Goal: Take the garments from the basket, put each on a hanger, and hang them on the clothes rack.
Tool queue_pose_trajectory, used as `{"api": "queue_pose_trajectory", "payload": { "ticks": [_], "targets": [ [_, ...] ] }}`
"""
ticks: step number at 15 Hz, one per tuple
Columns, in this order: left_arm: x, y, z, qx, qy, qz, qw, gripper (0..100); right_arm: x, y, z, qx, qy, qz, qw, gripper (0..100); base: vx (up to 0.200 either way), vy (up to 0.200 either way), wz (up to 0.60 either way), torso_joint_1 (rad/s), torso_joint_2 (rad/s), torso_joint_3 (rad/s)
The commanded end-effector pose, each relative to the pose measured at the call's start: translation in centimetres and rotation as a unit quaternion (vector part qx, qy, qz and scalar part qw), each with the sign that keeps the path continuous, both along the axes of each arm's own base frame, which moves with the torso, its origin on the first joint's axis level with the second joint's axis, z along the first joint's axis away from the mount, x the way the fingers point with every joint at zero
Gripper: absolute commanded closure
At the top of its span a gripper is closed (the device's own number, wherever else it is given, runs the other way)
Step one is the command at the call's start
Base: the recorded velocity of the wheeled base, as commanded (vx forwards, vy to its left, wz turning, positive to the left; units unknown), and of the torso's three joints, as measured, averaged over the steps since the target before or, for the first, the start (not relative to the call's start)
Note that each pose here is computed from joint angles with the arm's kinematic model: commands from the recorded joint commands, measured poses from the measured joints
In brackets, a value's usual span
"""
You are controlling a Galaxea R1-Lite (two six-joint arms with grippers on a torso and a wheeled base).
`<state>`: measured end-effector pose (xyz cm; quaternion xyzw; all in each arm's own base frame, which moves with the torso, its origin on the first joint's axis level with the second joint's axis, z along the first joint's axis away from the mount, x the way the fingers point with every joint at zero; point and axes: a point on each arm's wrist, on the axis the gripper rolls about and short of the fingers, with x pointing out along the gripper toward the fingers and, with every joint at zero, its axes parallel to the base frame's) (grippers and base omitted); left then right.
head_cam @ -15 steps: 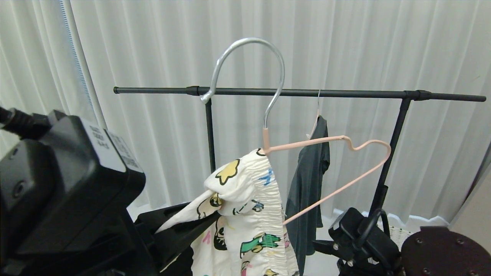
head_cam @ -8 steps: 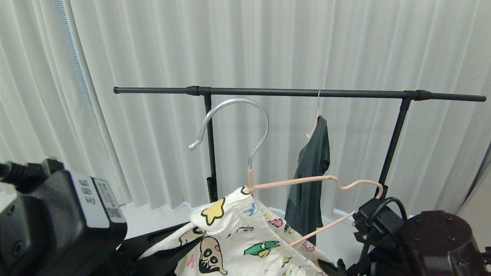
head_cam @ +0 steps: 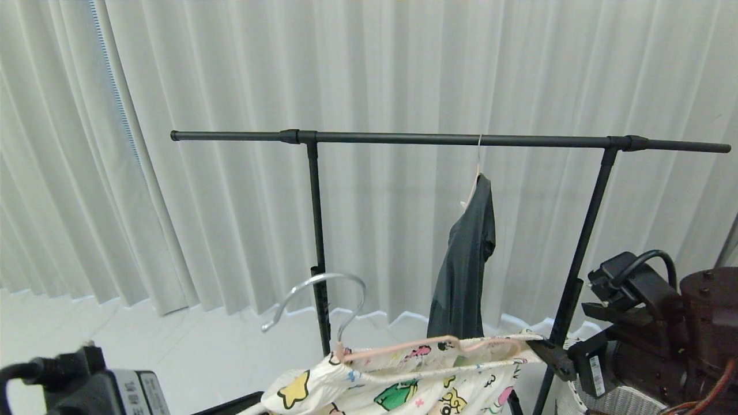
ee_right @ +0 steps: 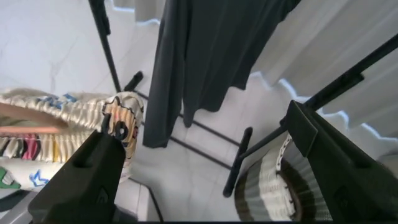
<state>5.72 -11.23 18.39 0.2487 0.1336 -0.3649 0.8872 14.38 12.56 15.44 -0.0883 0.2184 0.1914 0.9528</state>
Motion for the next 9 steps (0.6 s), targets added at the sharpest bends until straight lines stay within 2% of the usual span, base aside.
{"api": "queue_pose_trajectory", "payload": {
  "ticks": [1, 3, 4, 7, 9],
  "targets": [
    [-0.1, 0.4, -1.1, 0.016, 0.007, 0.001, 0.9998, 100, -0.5, -0.5, 0.9, 0.014, -0.018, 0.0, 0.9997, 0, 0.0, 0.0, 0.0, 0.0, 0.0, 0.0],
    [0.6, 0.5, -2.4, 0.049, 0.021, 0.031, 0.9981, 100, -1.1, -0.9, 1.7, 0.016, -0.036, 0.025, 0.9989, 0, 0.0, 0.0, 0.0, 0.0, 0.0, 0.0],
    [0.9, 0.5, -2.6, 0.057, 0.022, 0.047, 0.997, 100, -1.4, -1.1, 2.0, 0.015, -0.044, 0.043, 0.998, 0, 0.0, 0.0, 0.0, 0.0, 0.0, 0.0],
    [1.2, -0.1, -2.4, 0.059, 0.022, 0.049, 0.9968, 100, -2.9, -0.2, 2.2, 0.015, -0.046, 0.107, 0.993, 0, 0.0, 0.0, 0.0, 0.0, 0.0, 0.0],
    [1.4, -0.4, -2.1, 0.054, 0.022, 0.05, 0.9971, 100, -4.3, 0.9, 2.1, 0.015, -0.043, 0.16, 0.9861, 0, 0.0, 0.0, 0.0, 0.0, 0.0, 0.0]
  ]
}}
